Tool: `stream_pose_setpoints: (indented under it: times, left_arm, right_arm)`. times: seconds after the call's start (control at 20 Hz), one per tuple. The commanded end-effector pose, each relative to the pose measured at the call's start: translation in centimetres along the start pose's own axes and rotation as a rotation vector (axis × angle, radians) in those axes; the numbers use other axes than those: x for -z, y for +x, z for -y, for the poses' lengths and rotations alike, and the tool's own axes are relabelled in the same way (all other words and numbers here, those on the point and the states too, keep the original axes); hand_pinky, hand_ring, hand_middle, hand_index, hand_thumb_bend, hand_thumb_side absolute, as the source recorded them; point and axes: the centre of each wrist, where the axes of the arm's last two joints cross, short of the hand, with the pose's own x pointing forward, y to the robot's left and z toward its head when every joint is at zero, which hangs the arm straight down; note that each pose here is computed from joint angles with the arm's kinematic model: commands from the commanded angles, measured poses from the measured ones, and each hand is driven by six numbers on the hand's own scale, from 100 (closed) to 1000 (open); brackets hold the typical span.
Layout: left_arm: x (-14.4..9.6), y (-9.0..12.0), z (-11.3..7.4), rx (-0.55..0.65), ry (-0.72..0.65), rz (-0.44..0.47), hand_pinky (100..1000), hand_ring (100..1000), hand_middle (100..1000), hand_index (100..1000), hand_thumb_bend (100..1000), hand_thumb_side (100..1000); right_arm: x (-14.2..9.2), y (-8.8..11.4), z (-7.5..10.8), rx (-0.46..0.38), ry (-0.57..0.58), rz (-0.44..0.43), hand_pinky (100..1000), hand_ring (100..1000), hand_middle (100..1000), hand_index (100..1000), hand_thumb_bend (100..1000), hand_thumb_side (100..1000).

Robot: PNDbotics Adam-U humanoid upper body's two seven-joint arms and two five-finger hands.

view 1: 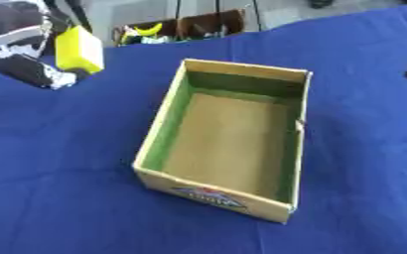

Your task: Pick up objects on the table and place them in the box.

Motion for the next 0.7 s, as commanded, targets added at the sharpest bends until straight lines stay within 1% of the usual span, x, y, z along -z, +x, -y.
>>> stream_pose_setpoints:
  times: [0.05, 0.25, 0.5, 0.7]
  left_arm:
    - [0.6, 2.4, -2.7, 0.038, 0.06, 0.092, 399, 608, 651, 721, 100, 615]
    - [2.3, 4.6, -3.8, 0.017, 0.07, 0.171, 394, 603, 636, 712, 100, 614]
    - [4.1, 6.4, -4.1, 0.001, 0.059, 0.233, 389, 600, 632, 712, 100, 615]
    - [5.5, 7.9, -4.5, 0.027, 0.058, 0.266, 393, 602, 634, 711, 100, 614]
  right_arm:
    - [0.2, 0.8, 0.1, -0.001, -0.003, 0.033, 875, 1000, 654, 836, 100, 793]
    - [0.2, 0.8, 0.1, 0.0, -0.002, 0.034, 875, 1000, 655, 837, 100, 794]
    - [0.3, 0.9, 0.1, 0.001, -0.005, 0.038, 875, 1000, 654, 836, 100, 794]
    - [0.4, 1.1, 0.3, 0.003, -0.014, 0.042, 875, 1000, 654, 836, 100, 793]
